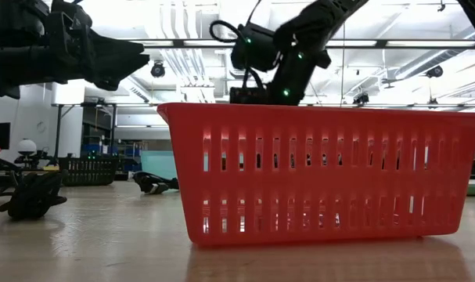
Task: Pick and place items into bin
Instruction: Put the top right black charger cable into the green bin
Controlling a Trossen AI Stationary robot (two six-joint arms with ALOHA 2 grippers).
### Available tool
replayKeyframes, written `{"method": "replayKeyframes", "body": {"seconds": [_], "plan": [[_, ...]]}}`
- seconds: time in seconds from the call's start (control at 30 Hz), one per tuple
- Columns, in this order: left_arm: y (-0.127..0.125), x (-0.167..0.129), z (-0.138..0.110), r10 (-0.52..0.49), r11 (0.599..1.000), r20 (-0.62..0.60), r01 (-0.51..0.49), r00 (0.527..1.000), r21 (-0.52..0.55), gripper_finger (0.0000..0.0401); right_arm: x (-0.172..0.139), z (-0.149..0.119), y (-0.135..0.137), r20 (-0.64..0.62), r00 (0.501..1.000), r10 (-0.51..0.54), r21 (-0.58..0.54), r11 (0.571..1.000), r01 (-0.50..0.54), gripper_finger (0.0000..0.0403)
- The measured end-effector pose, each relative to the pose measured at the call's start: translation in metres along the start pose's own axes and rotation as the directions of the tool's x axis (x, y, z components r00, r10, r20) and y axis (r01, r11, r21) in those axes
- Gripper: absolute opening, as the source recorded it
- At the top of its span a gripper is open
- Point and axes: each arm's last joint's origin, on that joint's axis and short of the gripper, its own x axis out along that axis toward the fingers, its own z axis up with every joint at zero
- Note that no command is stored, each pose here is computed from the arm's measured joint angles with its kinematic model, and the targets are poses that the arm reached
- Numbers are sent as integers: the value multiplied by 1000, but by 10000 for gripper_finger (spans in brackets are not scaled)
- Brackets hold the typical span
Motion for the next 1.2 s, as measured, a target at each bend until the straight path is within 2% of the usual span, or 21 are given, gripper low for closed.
{"method": "replayKeyframes", "body": {"seconds": [0.17, 0.33, 0.47, 0.67, 0.97, 1.2], "plan": [[0, 0, 0, 0, 1000, 0, 0, 1000, 0, 207, -10, 16, -3, 42, 999, -10, -68, 998, 13, 12], [0, 0, 0, 0, 1000, 0, 0, 1000, 0, 207, -26, 30, -10, 33, 999, -36, -151, 988, 40, 12], [0, 0, 0, 0, 1000, 0, 0, 1000, 0, 207, -41, 44, -22, 52, 994, -99, -154, 982, 105, 12], [0, 0, 0, 0, 1000, 0, 0, 1000, 0, 207, -50, 53, -46, 86, 988, -128, -172, 975, 141, 12], [0, 0, 0, 0, 1000, 0, 0, 1000, 0, 207, -49, 47, -96, 134, 991, -19, -102, 994, 33, 12], [0, 0, 0, 0, 1000, 1, 0, 1000, 0, 207, -51, 46, -136, 270, 962, 41, -45, 999, -31, 12]]}}
